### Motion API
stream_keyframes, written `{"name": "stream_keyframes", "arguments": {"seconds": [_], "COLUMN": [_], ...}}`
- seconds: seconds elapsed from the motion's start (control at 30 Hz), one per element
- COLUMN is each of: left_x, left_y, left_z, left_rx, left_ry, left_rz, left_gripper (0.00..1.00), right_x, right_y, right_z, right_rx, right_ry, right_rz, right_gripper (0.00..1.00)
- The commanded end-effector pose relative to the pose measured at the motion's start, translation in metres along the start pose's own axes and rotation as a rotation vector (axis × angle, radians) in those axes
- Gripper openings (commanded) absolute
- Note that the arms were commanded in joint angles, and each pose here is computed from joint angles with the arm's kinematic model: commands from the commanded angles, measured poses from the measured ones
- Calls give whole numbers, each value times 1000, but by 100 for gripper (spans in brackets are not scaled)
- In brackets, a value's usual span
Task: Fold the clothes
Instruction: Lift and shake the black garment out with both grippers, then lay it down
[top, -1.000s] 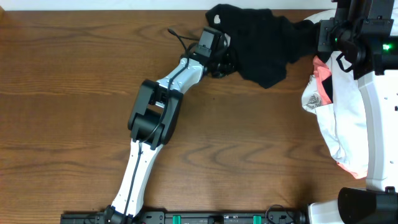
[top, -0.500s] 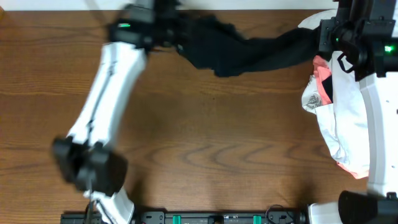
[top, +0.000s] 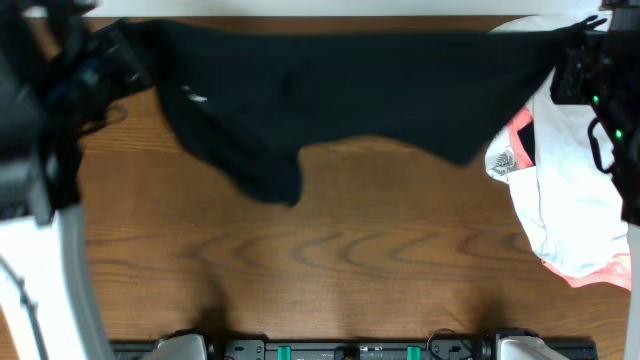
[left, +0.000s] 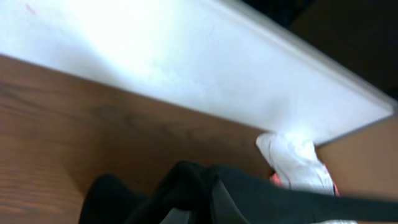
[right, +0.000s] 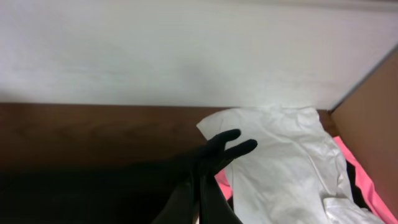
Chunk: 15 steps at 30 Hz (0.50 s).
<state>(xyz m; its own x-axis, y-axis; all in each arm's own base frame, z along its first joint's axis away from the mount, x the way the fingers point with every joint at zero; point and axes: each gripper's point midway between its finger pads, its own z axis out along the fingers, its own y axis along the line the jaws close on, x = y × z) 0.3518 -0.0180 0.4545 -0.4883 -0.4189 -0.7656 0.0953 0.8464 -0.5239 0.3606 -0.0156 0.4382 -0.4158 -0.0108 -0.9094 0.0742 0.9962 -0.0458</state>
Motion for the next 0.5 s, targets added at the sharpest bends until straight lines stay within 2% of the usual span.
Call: {"name": "stream_keyframes", "arguments": {"seconds": [0.0, 0.2, 0.47], "left_x": [-11, -12, -6], "left_y": [-12, -30, -30], "left_z": [-39, -72, -72], "left_rx": [-6, 9, 14], "left_ry": [-95, -164, -145], "left_rz": [58, 95, 85], "left_gripper": [6, 6, 6], "right_x": [-13, -20, -15], "right_y": [-10, -11, -11], "right_z": [-24, -44, -44], "right_rx": [33, 34, 33], "right_ry": [-64, -110, -89], "right_rz": [-1, 3, 2], "right_gripper": [1, 1, 1]}}
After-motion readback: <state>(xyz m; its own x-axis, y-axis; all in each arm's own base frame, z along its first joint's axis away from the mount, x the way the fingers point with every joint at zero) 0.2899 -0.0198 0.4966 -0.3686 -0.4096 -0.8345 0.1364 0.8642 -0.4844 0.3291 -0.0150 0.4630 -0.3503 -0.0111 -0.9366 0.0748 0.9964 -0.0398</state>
